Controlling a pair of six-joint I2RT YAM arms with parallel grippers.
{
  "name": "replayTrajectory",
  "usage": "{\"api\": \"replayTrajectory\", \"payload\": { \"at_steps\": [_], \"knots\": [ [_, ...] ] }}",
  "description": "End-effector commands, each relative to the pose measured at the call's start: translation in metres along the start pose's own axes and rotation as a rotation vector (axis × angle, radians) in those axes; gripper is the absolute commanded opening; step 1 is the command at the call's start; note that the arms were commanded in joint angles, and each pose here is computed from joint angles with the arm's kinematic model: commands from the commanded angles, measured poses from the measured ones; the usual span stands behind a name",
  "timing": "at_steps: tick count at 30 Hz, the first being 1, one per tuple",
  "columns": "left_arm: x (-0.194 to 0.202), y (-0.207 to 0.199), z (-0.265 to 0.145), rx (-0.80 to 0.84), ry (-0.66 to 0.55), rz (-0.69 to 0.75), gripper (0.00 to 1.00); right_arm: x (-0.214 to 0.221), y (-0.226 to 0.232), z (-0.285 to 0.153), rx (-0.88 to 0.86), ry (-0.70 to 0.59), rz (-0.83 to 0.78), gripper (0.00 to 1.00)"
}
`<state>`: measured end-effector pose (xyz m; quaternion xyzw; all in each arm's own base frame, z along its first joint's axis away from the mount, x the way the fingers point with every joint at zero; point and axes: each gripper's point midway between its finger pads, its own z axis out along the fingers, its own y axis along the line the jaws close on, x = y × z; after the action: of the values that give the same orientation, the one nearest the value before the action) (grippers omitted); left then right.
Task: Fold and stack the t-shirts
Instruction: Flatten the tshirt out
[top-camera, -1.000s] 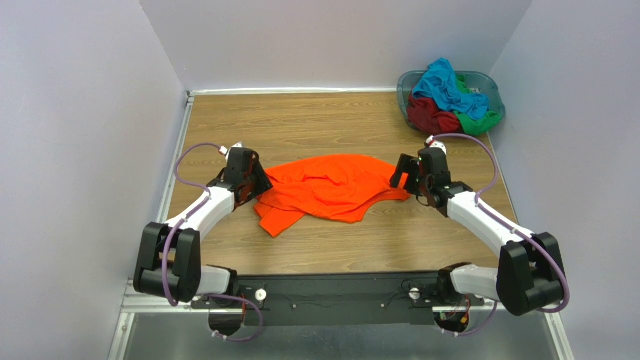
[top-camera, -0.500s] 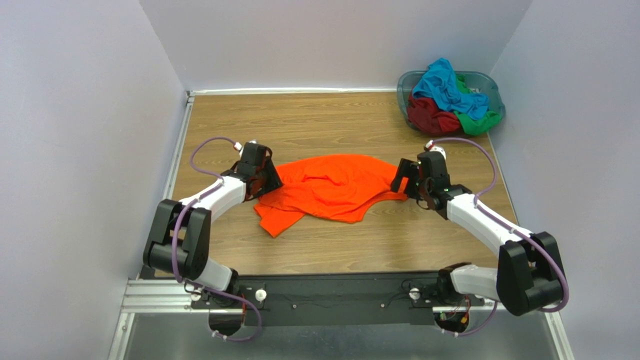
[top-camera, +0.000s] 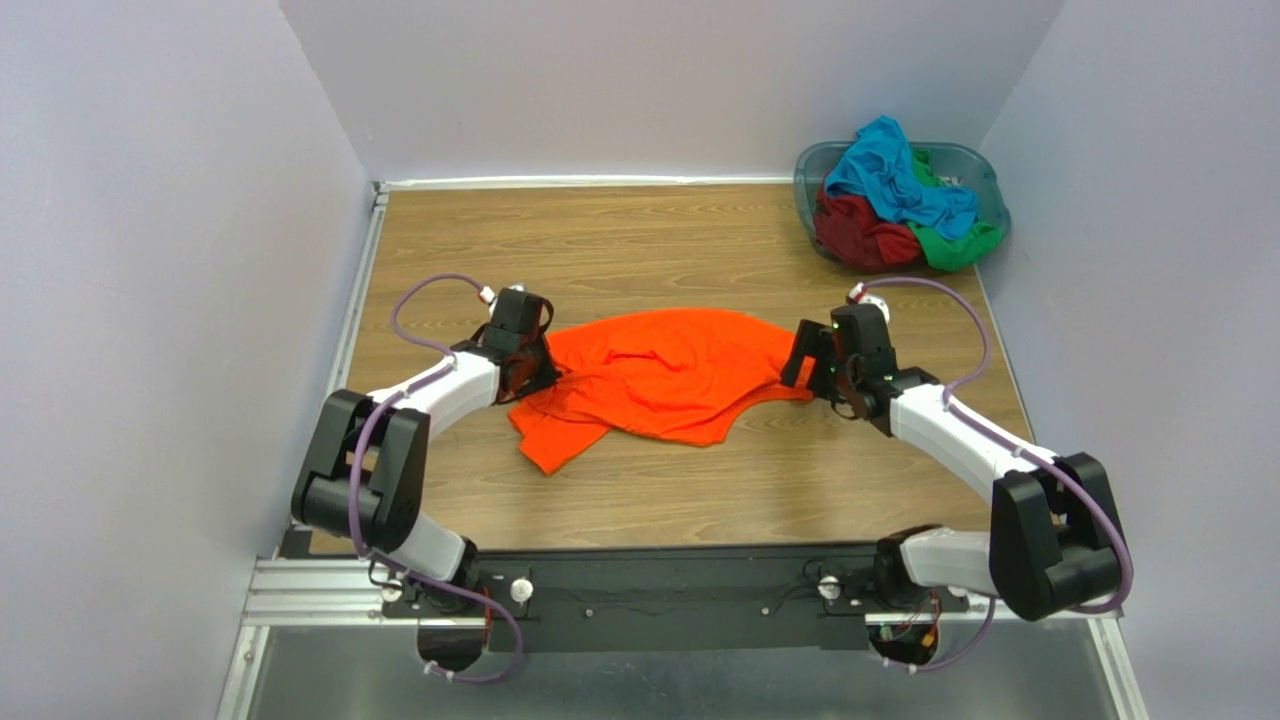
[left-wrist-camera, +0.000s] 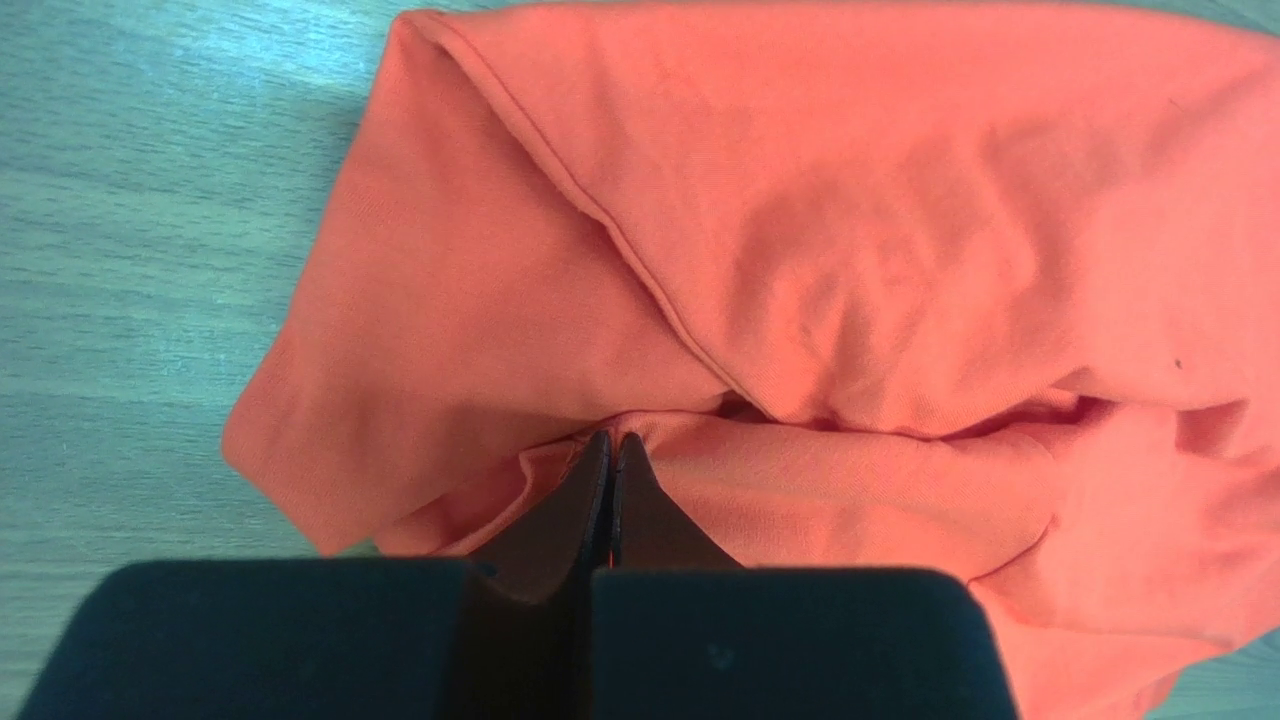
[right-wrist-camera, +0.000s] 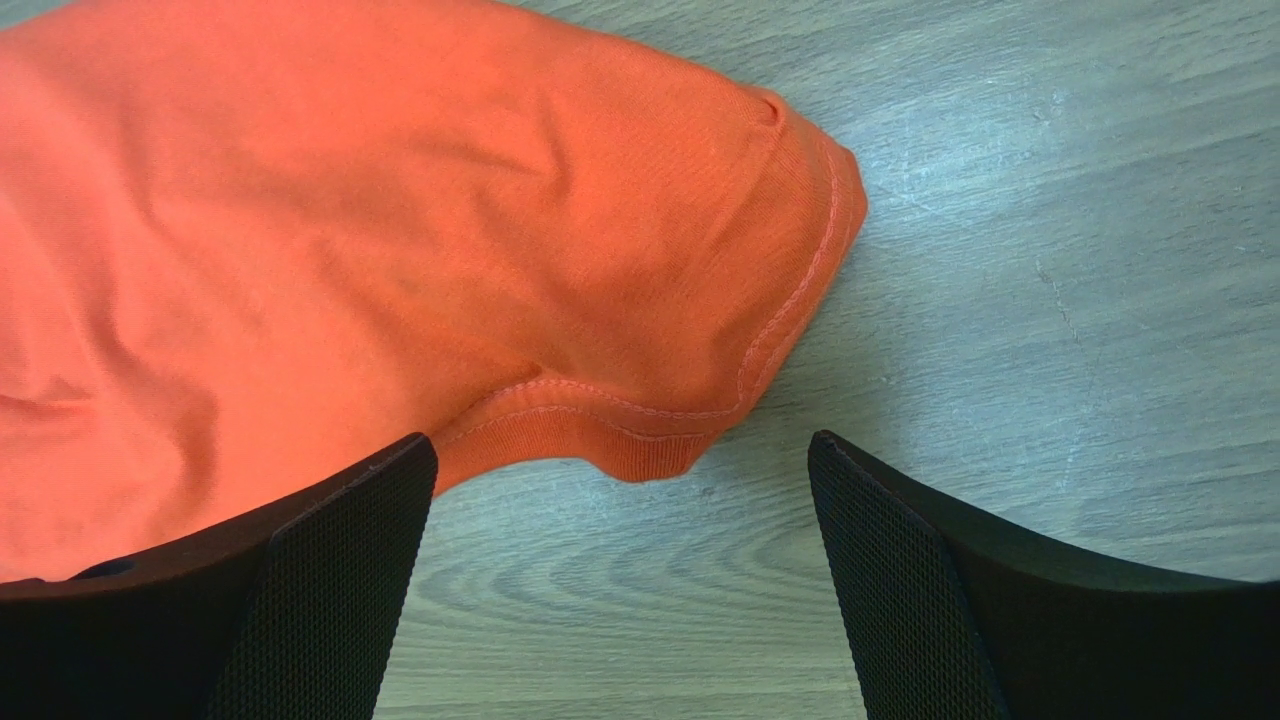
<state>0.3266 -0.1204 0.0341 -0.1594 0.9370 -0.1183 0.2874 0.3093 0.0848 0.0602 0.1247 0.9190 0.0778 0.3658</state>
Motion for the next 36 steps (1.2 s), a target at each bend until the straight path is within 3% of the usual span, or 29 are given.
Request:
{"api": "replayTrajectory", "payload": {
  "at_steps": [1, 11, 18, 29, 32, 34, 35, 36],
  "knots": [
    [-0.011, -0.017, -0.008, 0.065, -0.041, 0.033, 0.0, 0.004, -0.012, 0.0, 0.056, 0.003, 0.007, 1.0],
    [-0.043, -0.047, -0.062, 0.218, -0.201, 0.027, 0.0, -0.022, -0.016, -0.004, 0.13, -0.055, 0.033, 1.0],
    [-0.058, -0.067, -0.108, 0.349, -0.288, 0.025, 0.0, -0.031, -0.015, 0.013, 0.189, -0.027, 0.036, 1.0],
    [-0.057, -0.057, -0.119, 0.332, -0.325, 0.003, 0.0, 0.025, -0.024, 0.04, 0.217, 0.175, 0.023, 0.97],
    [-0.057, -0.058, -0.119, 0.338, -0.329, 0.0, 0.0, 0.032, -0.021, 0.045, 0.198, 0.214, 0.007, 0.87],
    [-0.064, -0.062, -0.123, 0.352, -0.347, -0.004, 0.0, 0.029, -0.012, 0.046, 0.154, 0.226, -0.013, 0.35],
    [-0.064, -0.063, -0.123, 0.354, -0.348, -0.002, 0.0, 0.025, -0.009, 0.045, 0.141, 0.219, -0.015, 0.34],
    [-0.073, -0.069, -0.131, 0.369, -0.375, 0.004, 0.0, 0.011, 0.0, 0.04, 0.107, 0.187, -0.02, 0.24]
  ]
}}
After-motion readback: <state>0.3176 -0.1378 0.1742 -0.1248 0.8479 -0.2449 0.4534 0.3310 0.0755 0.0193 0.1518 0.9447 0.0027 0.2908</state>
